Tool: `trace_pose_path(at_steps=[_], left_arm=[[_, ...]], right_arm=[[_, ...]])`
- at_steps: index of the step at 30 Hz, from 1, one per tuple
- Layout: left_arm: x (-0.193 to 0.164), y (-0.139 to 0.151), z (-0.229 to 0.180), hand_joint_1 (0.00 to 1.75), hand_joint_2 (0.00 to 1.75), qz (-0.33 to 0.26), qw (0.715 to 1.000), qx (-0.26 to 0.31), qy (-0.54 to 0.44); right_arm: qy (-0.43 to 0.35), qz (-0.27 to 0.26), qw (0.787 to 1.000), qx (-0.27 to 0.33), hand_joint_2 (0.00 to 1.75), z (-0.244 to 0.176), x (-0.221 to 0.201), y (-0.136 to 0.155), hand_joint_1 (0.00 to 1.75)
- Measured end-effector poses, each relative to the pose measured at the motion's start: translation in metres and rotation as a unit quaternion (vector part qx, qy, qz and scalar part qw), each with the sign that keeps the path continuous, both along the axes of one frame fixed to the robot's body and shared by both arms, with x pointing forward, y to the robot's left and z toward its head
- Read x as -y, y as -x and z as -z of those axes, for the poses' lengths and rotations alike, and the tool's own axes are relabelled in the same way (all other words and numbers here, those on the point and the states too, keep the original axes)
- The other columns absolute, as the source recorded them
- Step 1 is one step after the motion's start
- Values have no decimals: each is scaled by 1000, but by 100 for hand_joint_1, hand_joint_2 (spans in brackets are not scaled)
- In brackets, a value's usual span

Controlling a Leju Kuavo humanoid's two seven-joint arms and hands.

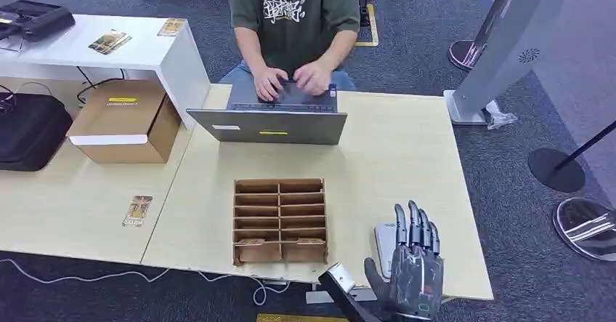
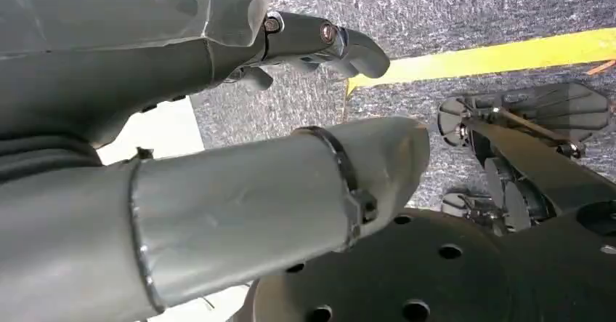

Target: Pass the card to the sensor for recognition and then transmit it.

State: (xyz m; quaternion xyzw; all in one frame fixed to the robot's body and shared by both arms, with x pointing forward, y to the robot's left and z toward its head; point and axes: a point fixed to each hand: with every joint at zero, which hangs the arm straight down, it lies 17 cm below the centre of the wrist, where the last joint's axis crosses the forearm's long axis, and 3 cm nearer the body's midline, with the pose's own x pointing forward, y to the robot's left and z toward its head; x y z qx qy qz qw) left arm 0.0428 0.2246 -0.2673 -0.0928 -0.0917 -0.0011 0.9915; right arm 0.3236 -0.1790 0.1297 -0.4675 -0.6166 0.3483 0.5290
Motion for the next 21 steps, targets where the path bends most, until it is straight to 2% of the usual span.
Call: trace_pose_path(at_steps=[3,8,14,21], left_arm=[[0,0,0,0,0,0,1000,0,0],[-1,-1,0,0,0,-2,1000,-1,-2],[-5,-3,1,0,0,6,1000,-1,-7],[-12,-5,3,0,0,13,1000,-3,-16]], right_arm=[[-1,-17,1000,19,175,-6,-9,-5,0],[7,-77,997,30,175,-8,-42,-17,0],[30,-152,988,-21,175,9,-91,-37,0],[36,-162,984,-58,175,19,-107,-54,0]])
